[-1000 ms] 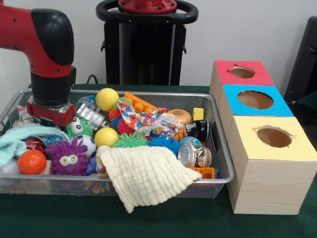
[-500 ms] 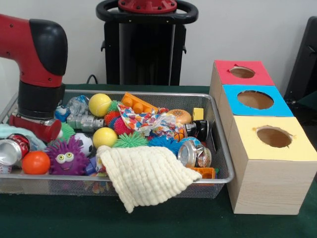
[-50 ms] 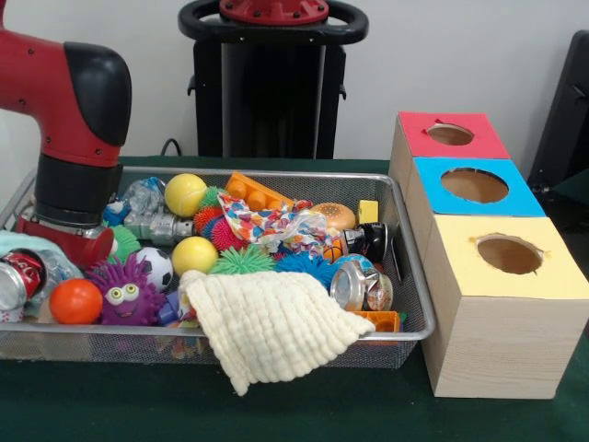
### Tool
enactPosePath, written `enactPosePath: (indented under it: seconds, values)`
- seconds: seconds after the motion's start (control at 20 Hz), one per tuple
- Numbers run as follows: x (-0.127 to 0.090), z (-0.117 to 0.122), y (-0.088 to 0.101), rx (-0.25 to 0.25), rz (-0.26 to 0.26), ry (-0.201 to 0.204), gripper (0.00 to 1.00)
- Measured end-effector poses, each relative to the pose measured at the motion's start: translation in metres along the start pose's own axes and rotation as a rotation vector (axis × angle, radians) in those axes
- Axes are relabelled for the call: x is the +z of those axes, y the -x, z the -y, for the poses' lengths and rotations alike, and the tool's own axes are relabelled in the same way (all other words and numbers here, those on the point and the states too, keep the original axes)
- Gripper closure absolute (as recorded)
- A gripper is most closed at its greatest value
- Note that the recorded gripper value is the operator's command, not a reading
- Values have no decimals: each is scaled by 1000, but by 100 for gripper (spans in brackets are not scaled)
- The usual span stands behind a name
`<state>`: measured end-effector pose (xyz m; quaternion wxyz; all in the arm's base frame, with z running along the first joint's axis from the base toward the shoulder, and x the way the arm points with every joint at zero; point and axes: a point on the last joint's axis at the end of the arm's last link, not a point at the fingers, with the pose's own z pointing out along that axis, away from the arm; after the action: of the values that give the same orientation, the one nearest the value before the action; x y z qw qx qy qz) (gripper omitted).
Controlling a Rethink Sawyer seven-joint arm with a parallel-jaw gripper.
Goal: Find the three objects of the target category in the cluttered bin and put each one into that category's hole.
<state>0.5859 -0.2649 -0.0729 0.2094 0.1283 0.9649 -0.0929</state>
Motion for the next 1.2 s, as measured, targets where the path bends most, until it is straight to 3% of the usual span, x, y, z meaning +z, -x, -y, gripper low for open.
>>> enactPosePath:
  seconds: [0.45, 0.65, 1.0, 1.2]
  values:
    - [0, 1, 0, 7, 0, 3, 100]
    - [-4, 4, -2, 37, -6, 12, 100]
    - [-23, -5, -24, 77, -61, 31, 100]
    - [-42, -12, -47, 127, -129, 48, 100]
